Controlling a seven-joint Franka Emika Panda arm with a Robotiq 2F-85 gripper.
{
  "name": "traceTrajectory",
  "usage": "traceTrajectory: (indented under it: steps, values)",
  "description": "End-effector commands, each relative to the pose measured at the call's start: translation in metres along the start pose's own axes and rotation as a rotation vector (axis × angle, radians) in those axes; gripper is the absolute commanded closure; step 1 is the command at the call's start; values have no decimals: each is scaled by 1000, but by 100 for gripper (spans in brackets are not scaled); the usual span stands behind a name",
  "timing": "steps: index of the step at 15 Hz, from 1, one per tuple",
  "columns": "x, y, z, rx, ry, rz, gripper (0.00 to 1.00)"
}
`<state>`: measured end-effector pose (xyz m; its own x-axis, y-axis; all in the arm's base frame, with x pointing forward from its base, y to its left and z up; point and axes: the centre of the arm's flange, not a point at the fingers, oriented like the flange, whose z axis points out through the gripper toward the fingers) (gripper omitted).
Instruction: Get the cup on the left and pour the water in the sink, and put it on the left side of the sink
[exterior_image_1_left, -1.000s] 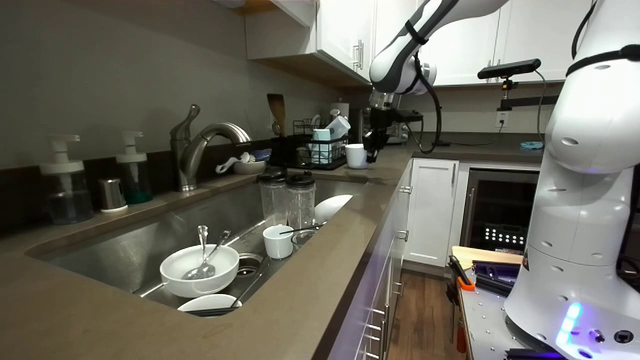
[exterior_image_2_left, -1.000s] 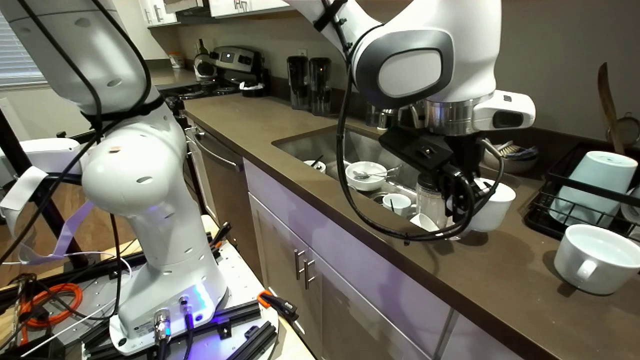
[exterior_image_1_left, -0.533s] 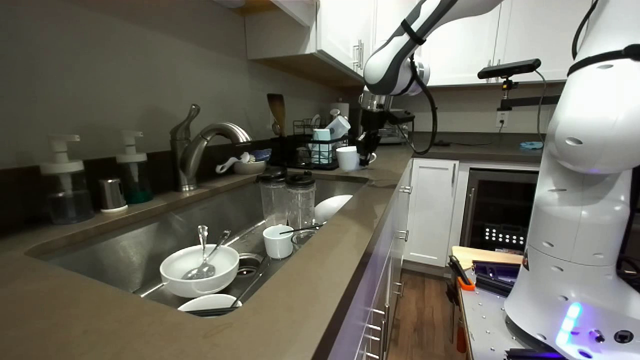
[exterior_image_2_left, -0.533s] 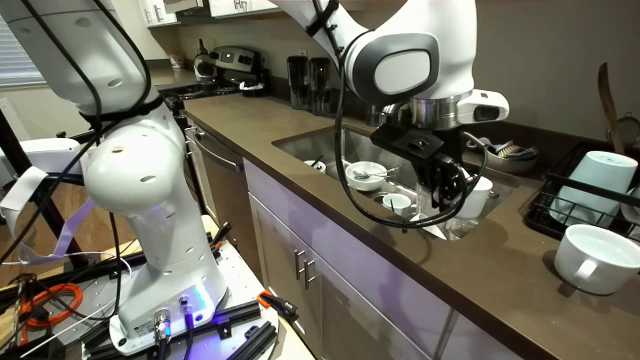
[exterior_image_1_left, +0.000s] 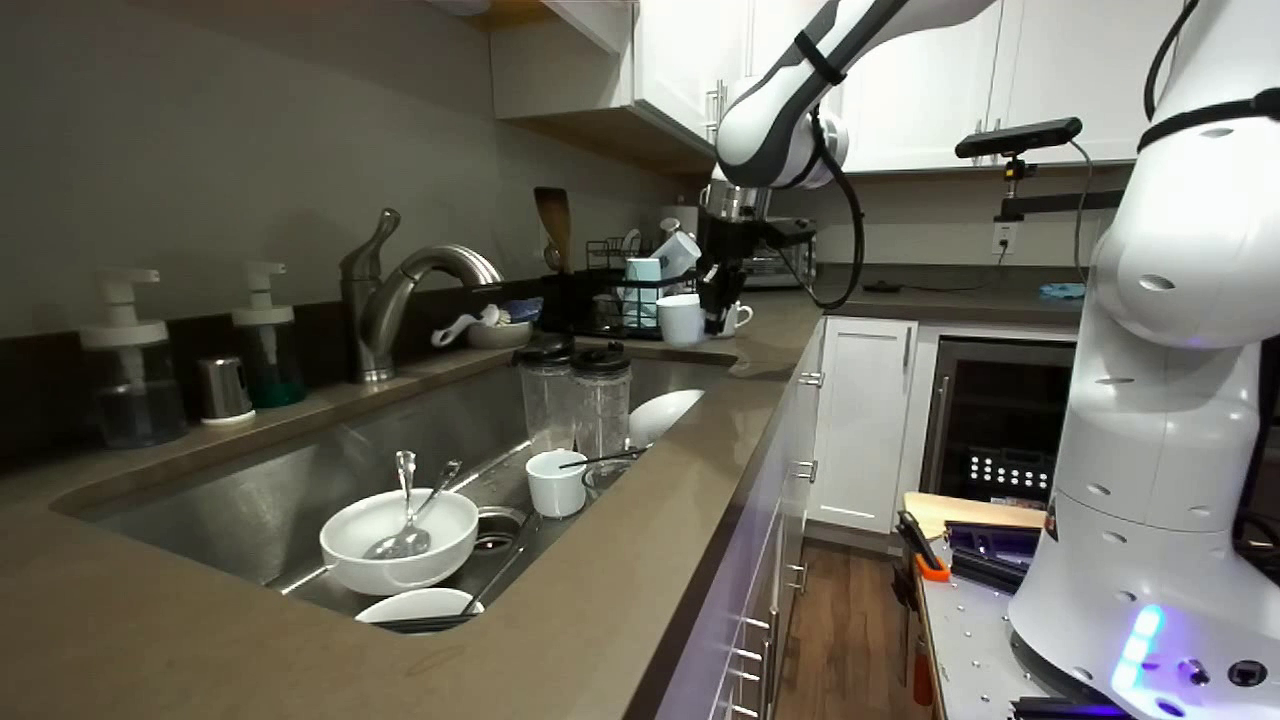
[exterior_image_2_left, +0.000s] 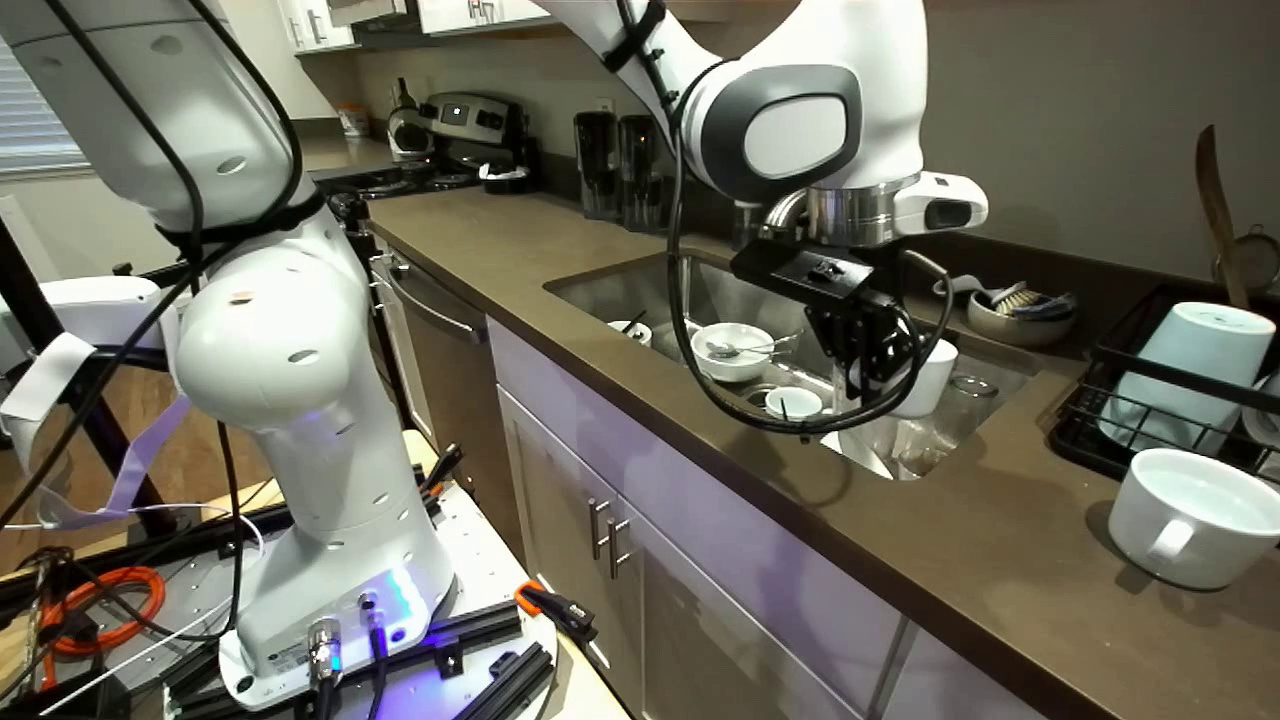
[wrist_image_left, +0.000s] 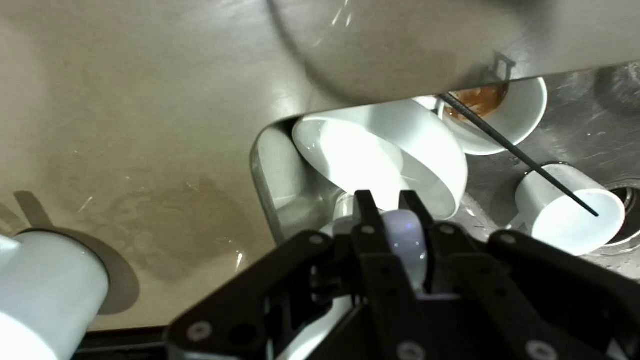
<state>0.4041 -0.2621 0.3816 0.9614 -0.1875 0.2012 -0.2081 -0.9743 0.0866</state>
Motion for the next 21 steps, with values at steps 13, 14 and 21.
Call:
traceTrajectory:
  steps: [13, 14, 21]
  values:
    - [33, -125, -15, -75, -17, -143, 92]
    - [35, -133, -15, -78, -18, -150, 92]
    - [43, -182, -6, -186, -51, -214, 92]
